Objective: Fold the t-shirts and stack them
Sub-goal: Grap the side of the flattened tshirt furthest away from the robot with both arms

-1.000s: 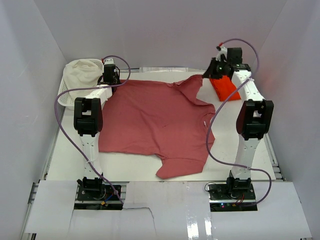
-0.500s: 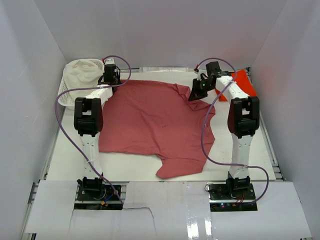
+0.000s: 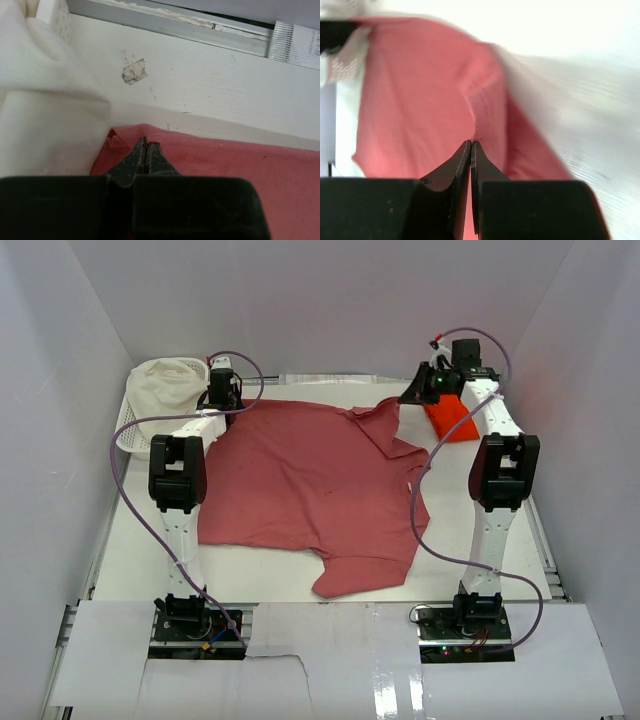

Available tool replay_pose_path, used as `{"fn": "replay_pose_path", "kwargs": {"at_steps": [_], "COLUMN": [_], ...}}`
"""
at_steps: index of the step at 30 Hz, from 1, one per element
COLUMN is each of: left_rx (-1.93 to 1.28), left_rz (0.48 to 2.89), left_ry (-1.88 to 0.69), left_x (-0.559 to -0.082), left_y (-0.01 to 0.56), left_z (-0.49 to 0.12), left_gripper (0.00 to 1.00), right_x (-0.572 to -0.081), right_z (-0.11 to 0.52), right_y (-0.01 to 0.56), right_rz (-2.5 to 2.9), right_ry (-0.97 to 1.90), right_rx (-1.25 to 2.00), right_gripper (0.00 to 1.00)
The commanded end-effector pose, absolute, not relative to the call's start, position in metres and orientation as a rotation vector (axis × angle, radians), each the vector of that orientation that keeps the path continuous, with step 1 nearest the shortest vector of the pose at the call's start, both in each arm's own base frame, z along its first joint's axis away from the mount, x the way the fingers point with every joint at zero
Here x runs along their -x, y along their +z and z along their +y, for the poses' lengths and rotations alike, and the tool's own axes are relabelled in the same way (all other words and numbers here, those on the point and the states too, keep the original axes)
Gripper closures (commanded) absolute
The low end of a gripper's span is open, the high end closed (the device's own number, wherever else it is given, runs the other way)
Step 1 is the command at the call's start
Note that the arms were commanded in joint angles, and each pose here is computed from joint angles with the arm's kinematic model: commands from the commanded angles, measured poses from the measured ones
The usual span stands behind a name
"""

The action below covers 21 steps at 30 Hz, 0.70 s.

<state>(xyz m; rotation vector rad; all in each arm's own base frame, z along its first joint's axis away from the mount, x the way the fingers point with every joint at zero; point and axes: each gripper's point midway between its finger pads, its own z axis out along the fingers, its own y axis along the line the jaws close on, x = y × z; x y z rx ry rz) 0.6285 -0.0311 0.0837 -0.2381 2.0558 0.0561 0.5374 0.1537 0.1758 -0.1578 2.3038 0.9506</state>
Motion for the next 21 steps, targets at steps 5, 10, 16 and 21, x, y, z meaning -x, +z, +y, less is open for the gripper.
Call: {"fn": "replay_pose_path", "kwargs": {"at_steps": [5, 10, 16, 21], "left_rx": [0.228, 0.228, 0.224, 0.224], "left_rz": [1.966, 1.968, 1.97, 1.96], "left_ry": [0.055, 0.053, 0.061, 0.067], "left_x": [-0.632, -0.633, -0.632, -0.631], "left_y": [0.135, 0.134, 0.133, 0.139], "left_z": [-0.034, -0.035, -0.036, -0.034], "left_gripper": [1.0, 1.0, 1.0, 1.0], "right_x": [-0.488, -0.454, -0.461, -0.482], "right_z": [0.181, 0.211, 0.203, 0.205], "right_y": [0.11, 0.134, 0.152, 0.174], "right_rz": [2.557, 2.545, 2.334, 2.053], "right_ry": [0.98, 0.939, 0.625, 0.424], "right_rx": [0.194, 0.529, 0.755, 0.845], "right_gripper": [0.92, 0.92, 0.92, 0.92]}}
